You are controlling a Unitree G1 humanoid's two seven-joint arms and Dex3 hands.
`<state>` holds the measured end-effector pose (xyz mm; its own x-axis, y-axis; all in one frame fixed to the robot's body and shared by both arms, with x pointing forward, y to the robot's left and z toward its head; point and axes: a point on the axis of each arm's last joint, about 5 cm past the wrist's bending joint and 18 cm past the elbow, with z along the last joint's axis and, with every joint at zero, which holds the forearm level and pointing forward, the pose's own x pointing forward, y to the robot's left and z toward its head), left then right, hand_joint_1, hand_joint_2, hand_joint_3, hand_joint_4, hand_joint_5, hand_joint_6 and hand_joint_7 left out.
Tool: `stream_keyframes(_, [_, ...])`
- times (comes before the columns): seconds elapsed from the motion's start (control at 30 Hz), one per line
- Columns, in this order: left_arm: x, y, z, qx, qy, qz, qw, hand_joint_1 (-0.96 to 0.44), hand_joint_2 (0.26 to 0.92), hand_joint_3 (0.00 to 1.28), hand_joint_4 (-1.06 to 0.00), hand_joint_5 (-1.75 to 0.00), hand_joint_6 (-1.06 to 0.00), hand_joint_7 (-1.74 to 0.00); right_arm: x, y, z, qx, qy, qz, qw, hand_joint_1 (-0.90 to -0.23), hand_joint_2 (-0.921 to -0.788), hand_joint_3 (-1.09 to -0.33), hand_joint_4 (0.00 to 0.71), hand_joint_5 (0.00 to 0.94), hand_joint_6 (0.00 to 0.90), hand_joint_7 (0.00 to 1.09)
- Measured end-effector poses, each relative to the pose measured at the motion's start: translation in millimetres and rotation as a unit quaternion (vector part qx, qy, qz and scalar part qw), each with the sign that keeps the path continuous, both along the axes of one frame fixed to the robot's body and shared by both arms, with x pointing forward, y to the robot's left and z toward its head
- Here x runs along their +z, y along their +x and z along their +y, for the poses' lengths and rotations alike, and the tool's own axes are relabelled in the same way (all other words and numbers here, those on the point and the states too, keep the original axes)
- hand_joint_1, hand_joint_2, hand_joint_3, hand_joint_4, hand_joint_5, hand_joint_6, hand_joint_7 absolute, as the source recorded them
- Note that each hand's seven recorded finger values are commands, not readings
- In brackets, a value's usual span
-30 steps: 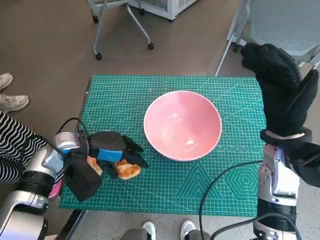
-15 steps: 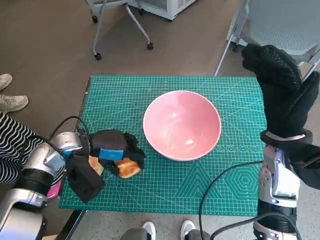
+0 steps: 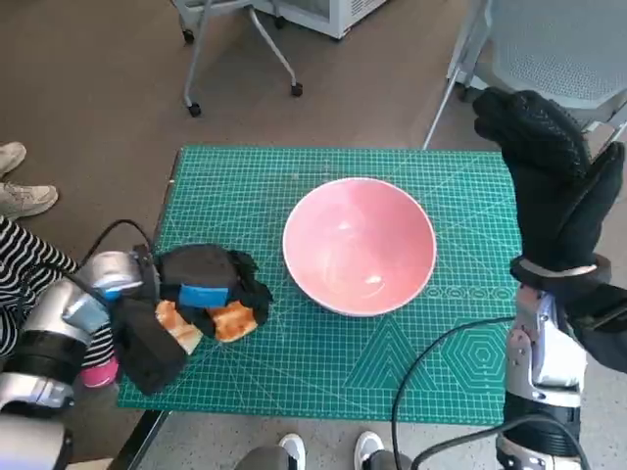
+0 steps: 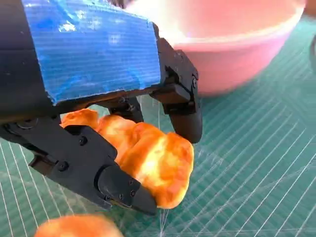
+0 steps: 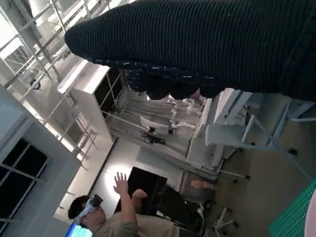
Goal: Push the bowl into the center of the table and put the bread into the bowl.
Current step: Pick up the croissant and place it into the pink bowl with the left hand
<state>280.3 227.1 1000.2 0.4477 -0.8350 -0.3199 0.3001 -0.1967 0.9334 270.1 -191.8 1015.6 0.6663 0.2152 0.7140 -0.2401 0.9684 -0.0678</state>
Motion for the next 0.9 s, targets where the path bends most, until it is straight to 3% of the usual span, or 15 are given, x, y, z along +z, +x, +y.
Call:
stream_keyframes(0.3, [51,-11.4,0,-0.025,-0.079,-0.062,0.995,0.00,0.920,0.04,-0.69,-1.05,-0.69,-1.21,0.0,-0.2,-1.0,-0.002,0.001,0.000,1.0000,-0.673,-0.921,-0.666,0.171,0.000,0.029,0.59])
stream_keyframes(0.57, [82,-21.1,-8,-0.051,-0.110,-0.108,0.987,0.00,0.920,0.05,-0.67,-1.07,-0.69,-1.21,0.5,-0.6,-3.7,-0.006,0.002,-0.001,1.0000,-0.662,-0.921,-0.674,0.158,0.000,0.022,0.58])
stream_keyframes(0.9, [115,-13.1,-35,-0.090,-0.188,-0.157,0.965,0.00,0.920,0.07,-0.65,-1.11,-0.66,-1.22,0.9,-0.5,-4.8,-0.008,0.001,-0.001,1.0000,-0.660,-0.921,-0.677,0.147,0.000,0.019,0.59])
